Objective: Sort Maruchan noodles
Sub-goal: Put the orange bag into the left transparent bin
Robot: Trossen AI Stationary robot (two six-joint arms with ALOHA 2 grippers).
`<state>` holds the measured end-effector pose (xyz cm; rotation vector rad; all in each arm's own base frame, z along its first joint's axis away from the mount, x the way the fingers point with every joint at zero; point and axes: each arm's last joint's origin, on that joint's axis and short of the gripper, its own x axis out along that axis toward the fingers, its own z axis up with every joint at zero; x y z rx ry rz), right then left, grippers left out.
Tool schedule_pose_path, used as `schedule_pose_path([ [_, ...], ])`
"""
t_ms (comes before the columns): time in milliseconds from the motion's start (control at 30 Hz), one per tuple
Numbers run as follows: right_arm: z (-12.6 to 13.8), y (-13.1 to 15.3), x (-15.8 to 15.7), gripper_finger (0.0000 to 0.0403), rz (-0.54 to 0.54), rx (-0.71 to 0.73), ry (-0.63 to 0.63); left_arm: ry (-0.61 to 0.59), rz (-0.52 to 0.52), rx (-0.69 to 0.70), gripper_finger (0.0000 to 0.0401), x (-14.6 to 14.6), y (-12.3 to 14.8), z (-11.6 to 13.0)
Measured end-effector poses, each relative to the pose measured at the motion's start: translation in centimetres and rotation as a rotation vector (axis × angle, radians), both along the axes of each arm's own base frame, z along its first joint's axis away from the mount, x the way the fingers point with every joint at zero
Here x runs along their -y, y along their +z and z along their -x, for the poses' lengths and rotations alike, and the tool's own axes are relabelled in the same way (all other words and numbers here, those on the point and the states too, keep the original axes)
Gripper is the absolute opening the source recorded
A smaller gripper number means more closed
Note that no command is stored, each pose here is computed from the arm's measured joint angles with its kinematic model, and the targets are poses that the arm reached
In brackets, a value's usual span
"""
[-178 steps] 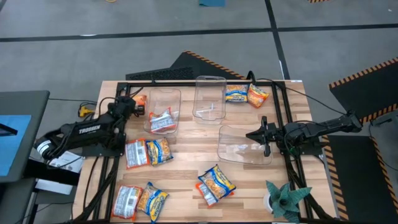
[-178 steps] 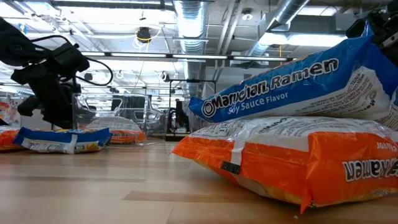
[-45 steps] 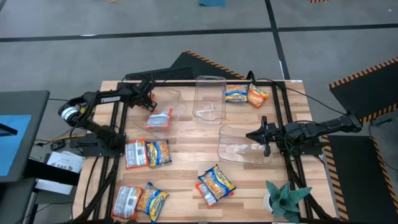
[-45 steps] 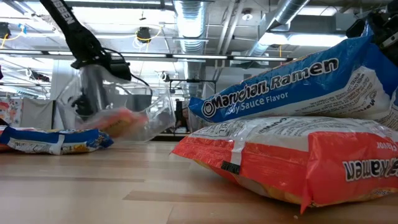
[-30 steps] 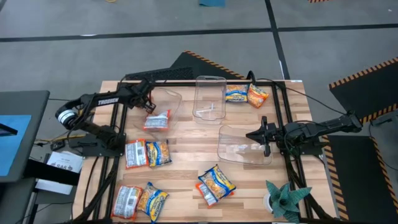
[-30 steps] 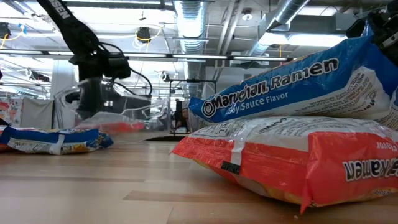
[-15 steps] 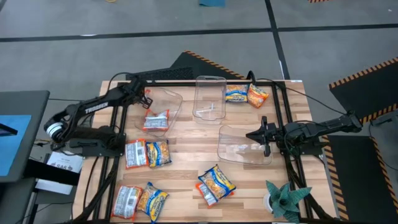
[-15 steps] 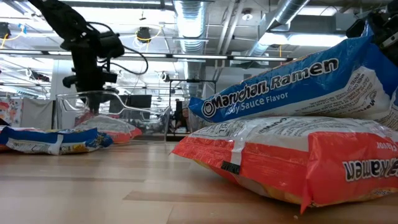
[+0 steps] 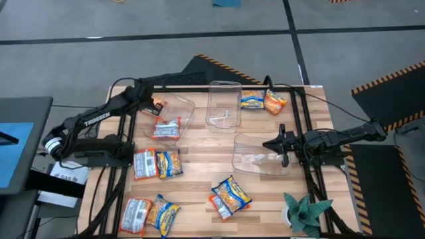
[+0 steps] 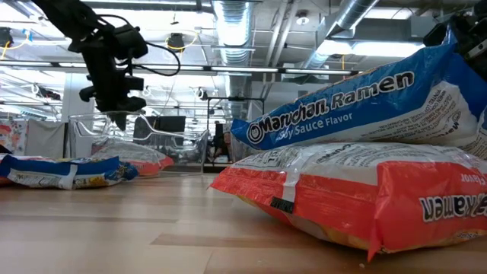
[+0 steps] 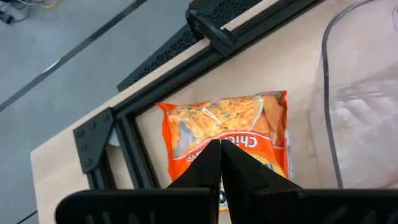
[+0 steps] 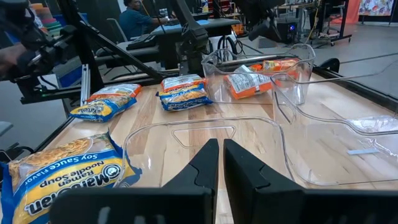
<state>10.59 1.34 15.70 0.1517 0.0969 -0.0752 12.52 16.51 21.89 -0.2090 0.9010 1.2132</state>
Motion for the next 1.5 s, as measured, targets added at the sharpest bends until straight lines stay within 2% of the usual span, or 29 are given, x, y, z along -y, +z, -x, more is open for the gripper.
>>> schedule_pose_path([
  [133, 0.0, 0.0, 0.0, 0.0049, 0.000, 0.000, 0.000, -0.022, 0.035, 0.016, 0.0017, -1.0, -0.6, 0.1],
  [267, 0.0, 0.0, 0.0, 0.0049, 0.000, 0.000, 0.000, -0.031, 0.110, 0.038, 0.0061, -2.5, -2.0, 0.3],
  [400, 0.0, 0.0, 0.0, 0.0049, 0.000, 0.000, 0.000, 0.012, 0.154, 0.020, 0.0116, -3.5, -3.5, 0.4],
  [500, 0.0, 0.0, 0.0, 0.0049, 0.000, 0.000, 0.000, 0.050, 0.169, 0.059, 0.0151, -3.8, -3.7, 0.1],
  [667, 0.0, 0.0, 0.0, 0.0049, 0.000, 0.001, 0.001, 0.107, 0.180, 0.100, 0.0186, -3.8, -3.7, 0.2],
  [900, 0.0, 0.0, 0.0, 0.0049, 0.000, 0.000, 0.000, 0.169, 0.179, 0.111, 0.0190, -3.8, -4.1, -0.1],
  [1033, 0.0, 0.0, 0.0, 0.0049, 0.000, 0.000, 0.000, 0.266, 0.161, 0.145, 0.0190, -4.0, -4.6, -0.5],
  [1300, 0.0, 0.0, 0.0, 0.0049, 0.000, 0.000, 0.000, 0.320, 0.163, 0.048, 0.0174, -4.0, -6.5, -1.5],
  [1500, 0.0, 0.0, 0.0, 0.0049, 0.000, 0.000, 0.000, 0.317, 0.164, 0.015, 0.0150, -3.9, -6.9, -1.7],
])
